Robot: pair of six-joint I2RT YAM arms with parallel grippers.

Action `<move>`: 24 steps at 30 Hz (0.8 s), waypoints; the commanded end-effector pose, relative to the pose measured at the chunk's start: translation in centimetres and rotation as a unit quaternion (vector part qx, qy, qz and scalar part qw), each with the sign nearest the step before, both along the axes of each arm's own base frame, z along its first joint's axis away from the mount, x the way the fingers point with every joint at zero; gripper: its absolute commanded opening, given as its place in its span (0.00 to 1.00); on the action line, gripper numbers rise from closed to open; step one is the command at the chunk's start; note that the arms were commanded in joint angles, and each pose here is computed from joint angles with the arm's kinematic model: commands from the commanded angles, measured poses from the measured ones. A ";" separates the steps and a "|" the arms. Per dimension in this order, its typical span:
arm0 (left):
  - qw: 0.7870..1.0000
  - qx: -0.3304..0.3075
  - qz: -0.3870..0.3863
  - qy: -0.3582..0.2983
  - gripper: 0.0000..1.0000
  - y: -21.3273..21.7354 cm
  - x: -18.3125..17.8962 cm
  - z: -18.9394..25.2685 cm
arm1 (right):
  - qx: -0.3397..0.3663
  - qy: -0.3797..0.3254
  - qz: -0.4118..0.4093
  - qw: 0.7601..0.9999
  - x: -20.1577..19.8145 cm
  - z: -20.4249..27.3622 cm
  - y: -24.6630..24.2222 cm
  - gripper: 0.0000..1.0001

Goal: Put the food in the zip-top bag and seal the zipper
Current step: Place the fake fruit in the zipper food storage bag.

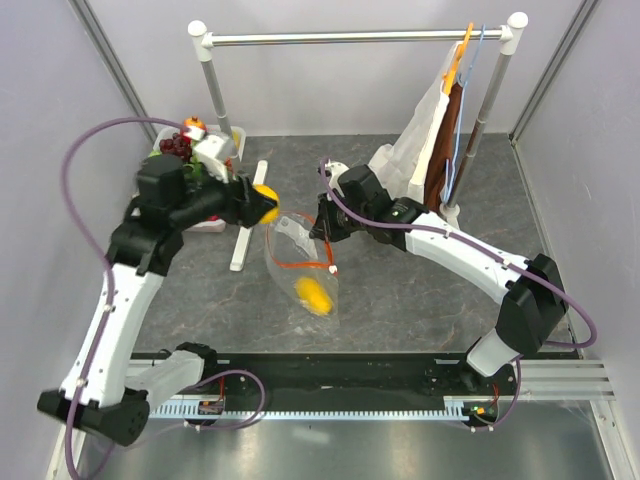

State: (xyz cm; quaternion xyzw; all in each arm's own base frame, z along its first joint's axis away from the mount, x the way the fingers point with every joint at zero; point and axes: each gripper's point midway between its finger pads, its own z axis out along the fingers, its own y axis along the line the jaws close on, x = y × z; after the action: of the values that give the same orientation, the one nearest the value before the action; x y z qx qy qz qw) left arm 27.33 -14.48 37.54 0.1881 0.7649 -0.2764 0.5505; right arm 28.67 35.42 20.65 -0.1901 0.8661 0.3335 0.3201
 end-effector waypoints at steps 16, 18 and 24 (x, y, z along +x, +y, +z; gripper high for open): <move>0.975 0.139 -0.031 0.170 0.92 -3.7 -1.7 -12.2 | 0.026 -0.030 0.016 0.999 -0.9 2.5 1.1 0.00; 0.978 0.138 -0.020 0.153 1.00 -3.3 -1.5 -11.0 | 0.026 -0.030 0.017 0.999 -1.0 2.5 1.1 0.00; 0.995 0.070 0.009 0.067 1.00 -1.1 -0.4 -2.7 | 0.026 -0.038 0.021 0.999 -1.0 3.0 1.1 0.00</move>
State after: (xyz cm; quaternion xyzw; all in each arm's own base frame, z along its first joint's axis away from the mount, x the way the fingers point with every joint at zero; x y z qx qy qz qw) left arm 26.19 -17.73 27.20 0.2130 0.8700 -0.2266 0.3826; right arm 27.65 36.43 21.15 -0.2037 0.8584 0.3448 0.3206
